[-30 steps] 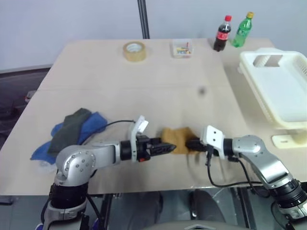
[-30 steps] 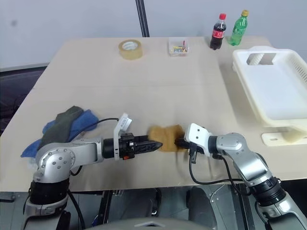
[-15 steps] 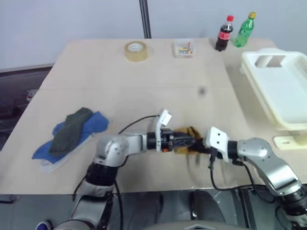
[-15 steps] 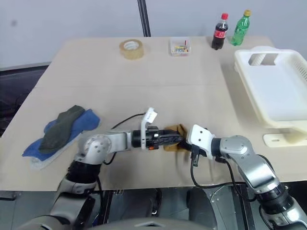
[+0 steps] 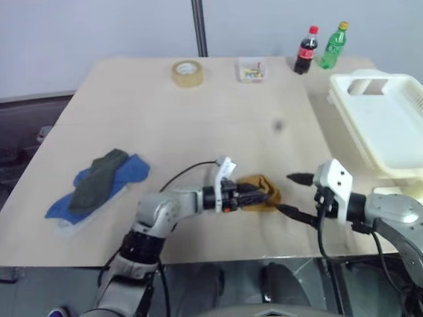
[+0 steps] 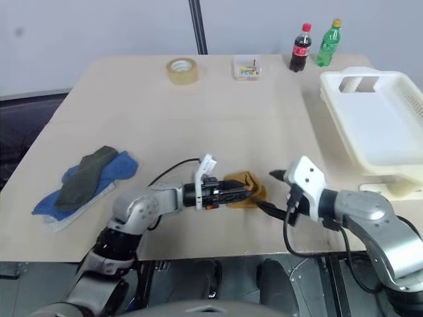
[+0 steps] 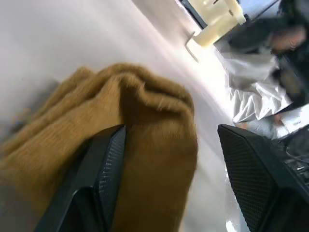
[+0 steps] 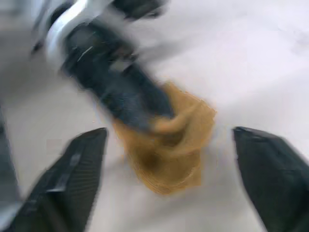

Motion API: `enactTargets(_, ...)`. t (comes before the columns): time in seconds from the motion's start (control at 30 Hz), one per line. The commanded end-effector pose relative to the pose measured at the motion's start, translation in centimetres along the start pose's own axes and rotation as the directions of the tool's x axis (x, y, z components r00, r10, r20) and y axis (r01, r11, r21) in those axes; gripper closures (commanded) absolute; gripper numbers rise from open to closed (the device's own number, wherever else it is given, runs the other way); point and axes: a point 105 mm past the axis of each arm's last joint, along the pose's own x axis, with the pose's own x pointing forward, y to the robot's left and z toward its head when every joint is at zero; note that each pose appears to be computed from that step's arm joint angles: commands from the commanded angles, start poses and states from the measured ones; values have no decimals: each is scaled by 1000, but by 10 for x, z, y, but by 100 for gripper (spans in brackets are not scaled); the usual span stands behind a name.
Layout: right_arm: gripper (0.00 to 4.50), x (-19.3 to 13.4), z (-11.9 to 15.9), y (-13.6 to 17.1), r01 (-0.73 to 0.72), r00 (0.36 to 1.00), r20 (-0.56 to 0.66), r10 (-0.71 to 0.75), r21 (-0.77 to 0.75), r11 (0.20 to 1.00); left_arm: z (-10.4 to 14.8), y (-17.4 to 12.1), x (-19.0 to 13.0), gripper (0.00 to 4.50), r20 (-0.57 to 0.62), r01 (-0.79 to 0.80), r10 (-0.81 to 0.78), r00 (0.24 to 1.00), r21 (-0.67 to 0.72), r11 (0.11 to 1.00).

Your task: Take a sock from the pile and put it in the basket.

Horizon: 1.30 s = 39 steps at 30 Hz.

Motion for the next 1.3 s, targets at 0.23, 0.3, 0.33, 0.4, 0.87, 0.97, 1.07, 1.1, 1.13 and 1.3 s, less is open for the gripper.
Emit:
enactTargets(0.23, 6, 44, -48, 0, 85, 973, -224, -61, 97, 992, 12, -16, -38, 125, 53, -73, 58, 997, 340, 938)
enactTargets(0.3, 6, 41, -64, 4, 85, 955, -288, -67, 51, 995, 7, -20, -53, 125, 20, -74, 72, 997, 415, 907)
enactTargets(0.33, 6, 40, -71, 6, 80, 947, -313, -68, 25, 997, 8, -20, -61, 125, 22, -88, 87, 996, 436, 896)
enactTargets(0.4, 58, 40, -82, 10, 61, 937, -344, -68, -29, 998, 12, -17, -75, 125, 35, -124, 122, 992, 470, 874)
enactTargets(0.87, 449, 29, 10, -49, 243, 951, 159, -264, 141, 960, 90, -9, -115, 125, 198, -224, 136, 971, 538, 813)
enactTargets(0.97, 449, 2, 40, -106, 387, 870, 229, -437, 232, 892, 115, -15, -92, 125, 258, -180, 51, 965, 508, 842)
enactTargets(1.07, 449, -31, 70, -166, 528, 752, 255, -608, 319, 787, 139, -26, -53, 125, 326, -132, -37, 945, 483, 866)
enactTargets(1.1, 449, -42, 77, -187, 586, 702, 239, -671, 340, 735, 145, -30, -42, 125, 340, -117, -60, 939, 478, 871)
enactTargets(1.13, 449, -51, 79, -201, 624, 665, 218, -715, 364, 691, 149, -33, -34, 125, 348, -111, -70, 935, 474, 873)
enactTargets(1.3, 449, -80, 70, -253, 745, 542, 70, -838, 421, 517, 158, -40, -10, 125, 385, -108, -84, 919, 451, 886)
